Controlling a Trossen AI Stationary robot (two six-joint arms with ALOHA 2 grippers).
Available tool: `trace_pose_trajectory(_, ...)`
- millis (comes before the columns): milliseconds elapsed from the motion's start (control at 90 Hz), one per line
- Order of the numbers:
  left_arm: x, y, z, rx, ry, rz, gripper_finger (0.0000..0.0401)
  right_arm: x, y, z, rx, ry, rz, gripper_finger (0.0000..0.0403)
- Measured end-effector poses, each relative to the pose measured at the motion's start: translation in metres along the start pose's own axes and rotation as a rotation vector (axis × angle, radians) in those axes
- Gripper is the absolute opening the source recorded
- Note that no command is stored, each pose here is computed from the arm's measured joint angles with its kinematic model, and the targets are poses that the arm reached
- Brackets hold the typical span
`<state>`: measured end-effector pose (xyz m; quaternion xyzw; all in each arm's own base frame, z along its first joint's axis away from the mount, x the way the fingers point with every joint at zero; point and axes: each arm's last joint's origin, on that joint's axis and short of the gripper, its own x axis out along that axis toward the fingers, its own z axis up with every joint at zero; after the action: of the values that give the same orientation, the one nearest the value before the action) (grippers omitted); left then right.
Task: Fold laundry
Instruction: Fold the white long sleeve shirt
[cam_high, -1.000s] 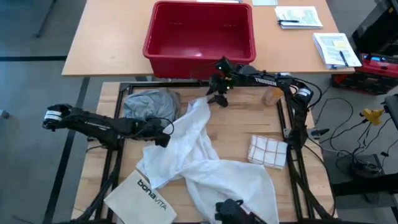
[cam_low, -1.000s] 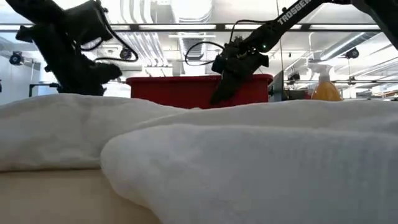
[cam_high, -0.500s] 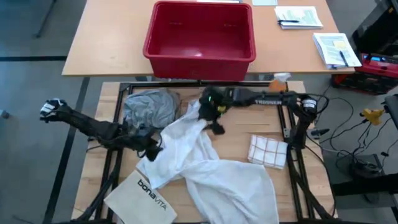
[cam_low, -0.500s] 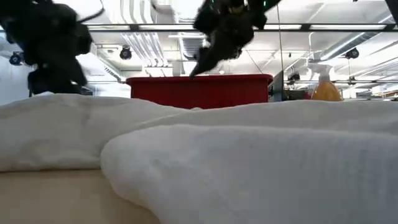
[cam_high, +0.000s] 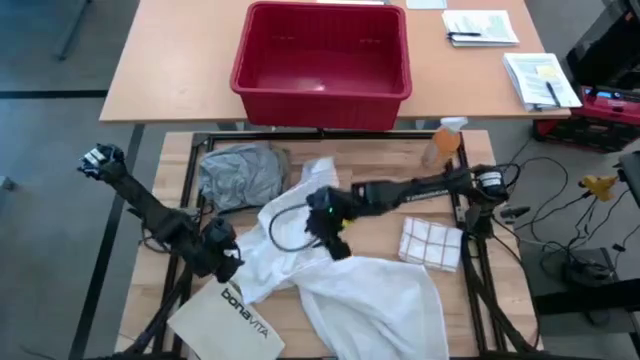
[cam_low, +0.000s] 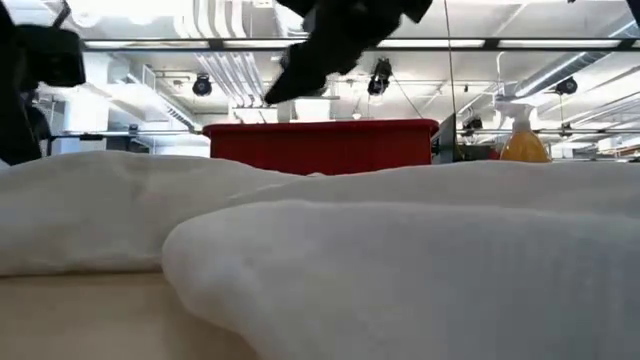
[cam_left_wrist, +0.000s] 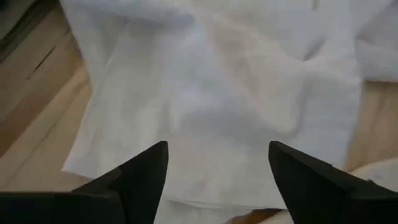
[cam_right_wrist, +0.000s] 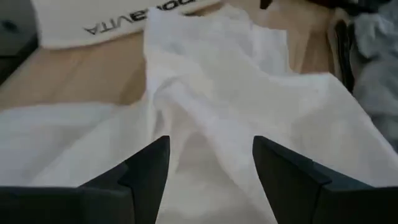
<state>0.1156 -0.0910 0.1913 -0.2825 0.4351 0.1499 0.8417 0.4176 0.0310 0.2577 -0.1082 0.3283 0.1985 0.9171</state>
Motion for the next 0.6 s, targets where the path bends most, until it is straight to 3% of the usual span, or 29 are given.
trace_pose_trajectory(178, 0.017, 0.004, -0.012, -0.051, 0.064, 0.058, 0.0231, 0.036, 0.042, 0.025, -0.065, -0.181, -0.008, 0.0213)
trace_pose_trajectory(444, 0.013, -0.004, -0.025, 0.019, 0.097, -0.023, 0.0189, 0.106, 0.065, 0.024, -0.112, -0.143, -0.036, 0.0191)
trace_pose_trajectory(600, 0.0, -0.009, -0.035, 0.06, 0.125, -0.132, 0.0163, 0.14, 0.07, 0.031, -0.159, -0.139, -0.037, 0.0182)
